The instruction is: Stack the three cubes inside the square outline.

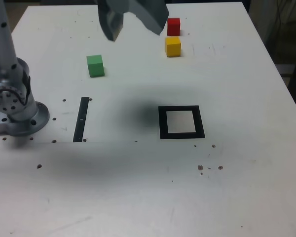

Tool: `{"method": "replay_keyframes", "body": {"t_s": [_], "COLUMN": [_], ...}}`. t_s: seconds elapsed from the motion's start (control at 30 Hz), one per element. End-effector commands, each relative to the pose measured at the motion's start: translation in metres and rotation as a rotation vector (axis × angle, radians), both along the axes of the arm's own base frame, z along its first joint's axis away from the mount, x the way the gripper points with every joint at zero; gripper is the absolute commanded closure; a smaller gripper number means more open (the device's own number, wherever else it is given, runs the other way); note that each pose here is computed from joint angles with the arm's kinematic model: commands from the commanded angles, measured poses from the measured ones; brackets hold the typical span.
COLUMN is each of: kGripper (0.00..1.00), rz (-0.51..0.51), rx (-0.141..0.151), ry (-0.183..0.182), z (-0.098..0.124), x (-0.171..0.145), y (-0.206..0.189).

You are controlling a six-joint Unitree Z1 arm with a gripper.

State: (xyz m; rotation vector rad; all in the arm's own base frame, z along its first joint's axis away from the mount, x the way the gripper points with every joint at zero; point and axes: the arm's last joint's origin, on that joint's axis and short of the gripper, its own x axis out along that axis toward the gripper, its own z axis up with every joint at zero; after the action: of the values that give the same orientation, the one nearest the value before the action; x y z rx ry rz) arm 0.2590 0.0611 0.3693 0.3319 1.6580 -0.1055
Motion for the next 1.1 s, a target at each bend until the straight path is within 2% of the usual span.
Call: {"method": "replay_keyframes", "body": {"t_s": [0.0,0.2,0.4,0.53,0.8,0.97,1.07], "kGripper": [0.01,0.01,0.01,0.01,0.01,0.01,0.01], "rz": [0.007,0.035,0.069,0.104,0.183,0.217,0.223], "rx": [0.003,0.001,0.003,-0.007,-0.035,-0.021,-0.013], "ry": [0.016,0.034,0.010,0.003,0.009,0.010,0.025], "z": [-0.002,-0.004,0.000,-0.004,-0.038,-0.060,-0.075], "x": [0.015,0.035,0.045,0.050,0.068,0.078,0.084], "y": [0.015,0.054,0.096,0.130,0.202,0.238,0.251]}}
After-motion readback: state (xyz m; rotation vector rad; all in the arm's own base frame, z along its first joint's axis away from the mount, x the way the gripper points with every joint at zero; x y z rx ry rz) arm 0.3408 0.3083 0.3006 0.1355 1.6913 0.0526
